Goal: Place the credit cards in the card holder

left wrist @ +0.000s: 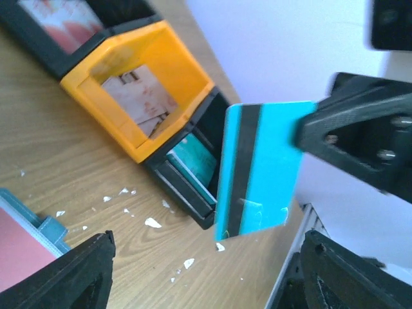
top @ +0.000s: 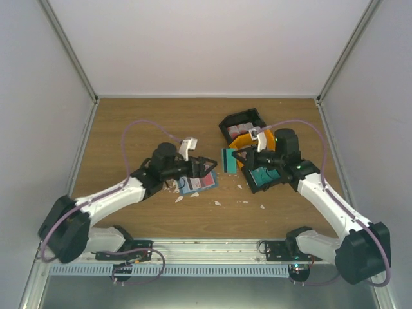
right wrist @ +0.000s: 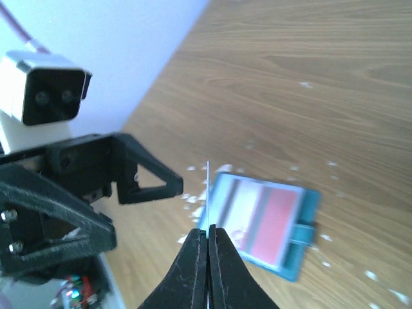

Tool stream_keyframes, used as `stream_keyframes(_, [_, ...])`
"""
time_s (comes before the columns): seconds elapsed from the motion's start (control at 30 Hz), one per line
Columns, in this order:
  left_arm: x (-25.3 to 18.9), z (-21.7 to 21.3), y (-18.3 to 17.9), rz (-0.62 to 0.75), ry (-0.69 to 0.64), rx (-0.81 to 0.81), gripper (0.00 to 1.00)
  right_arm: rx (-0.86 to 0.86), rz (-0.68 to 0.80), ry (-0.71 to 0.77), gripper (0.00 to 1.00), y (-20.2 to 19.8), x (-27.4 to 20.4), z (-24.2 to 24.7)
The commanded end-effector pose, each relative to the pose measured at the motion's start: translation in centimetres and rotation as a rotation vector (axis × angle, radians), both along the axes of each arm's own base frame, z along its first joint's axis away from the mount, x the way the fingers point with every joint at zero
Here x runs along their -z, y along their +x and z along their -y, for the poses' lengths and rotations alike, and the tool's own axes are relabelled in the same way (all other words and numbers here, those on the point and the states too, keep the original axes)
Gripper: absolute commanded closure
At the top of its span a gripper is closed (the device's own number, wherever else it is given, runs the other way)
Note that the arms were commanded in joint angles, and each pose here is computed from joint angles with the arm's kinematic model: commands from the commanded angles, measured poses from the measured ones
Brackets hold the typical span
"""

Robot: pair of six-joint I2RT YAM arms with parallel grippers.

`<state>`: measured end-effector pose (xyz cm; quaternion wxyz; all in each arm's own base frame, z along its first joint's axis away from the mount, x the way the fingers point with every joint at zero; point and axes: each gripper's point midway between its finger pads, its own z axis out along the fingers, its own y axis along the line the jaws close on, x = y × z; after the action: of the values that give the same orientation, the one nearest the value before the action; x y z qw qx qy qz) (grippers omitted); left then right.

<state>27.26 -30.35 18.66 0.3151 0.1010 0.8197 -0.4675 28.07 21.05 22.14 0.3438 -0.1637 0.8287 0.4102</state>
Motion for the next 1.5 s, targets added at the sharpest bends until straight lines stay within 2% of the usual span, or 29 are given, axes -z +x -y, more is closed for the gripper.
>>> stream_keyframes(0.0, [-4.1,-1.8,-2.6,0.136,-0.063,0.089,0.19,-0.240,0.092,0.242,0.99,-2.6,-4.4,-3.7])
stream_keyframes(0.13, [-6.1,-3.4,-3.9,0.177,-0.083,0.098,0.15,-0.327,0.079,0.294,1.00,-3.9,-4.7,-5.1])
stream_keyframes(0.3, [-6.6,-3.9,-4.5,0.147,-0.105,0.097,0.18,-0.436,0.088,0.356,0.99,-5.9,-5.6,-6.6])
stream_keyframes(0.67, [-7.5,-3.2,-6.9,0.138,-0.215,0.220,0.58,-0.505,0.105,0.415,0.99,-7.3,-7.1,-7.1])
stream_keyframes(0.97, [-8.1,-2.8,-7.2,0.150,-0.248,0.258,0.81,-0.522,0.089,0.422,1.00,-7.6,-6.6,-7.3])
stream_keyframes(1.1, [-7.8,-2.7,-7.2,0.148,-0.247,0.266,0.97,-0.522,0.079,0.419,1.00,-7.7,-6.1,-7.3])
stream_keyframes(1.2, [-7.6,-2.8,-7.2,0.150,-0.245,0.265,1.00,-0.498,0.061,0.400,0.99,-7.3,-5.3,-7.3])
stream_keyframes(1.27, [-7.1,-2.9,-7.0,0.141,-0.236,0.251,1.00,-0.455,0.039,0.366,0.87,-6.5,-4.2,-7.3])
stream_keyframes(1.37, [-5.9,-3.6,-6.0,0.139,-0.199,0.173,1.00,-0.358,0.008,0.273,0.62,-4.9,-1.9,-7.0])
stream_keyframes(1.47, [-3.2,-5.2,-3.8,0.115,-0.131,0.010,1.00,-0.214,-0.037,0.147,0.48,-3.1,1.3,-5.9])
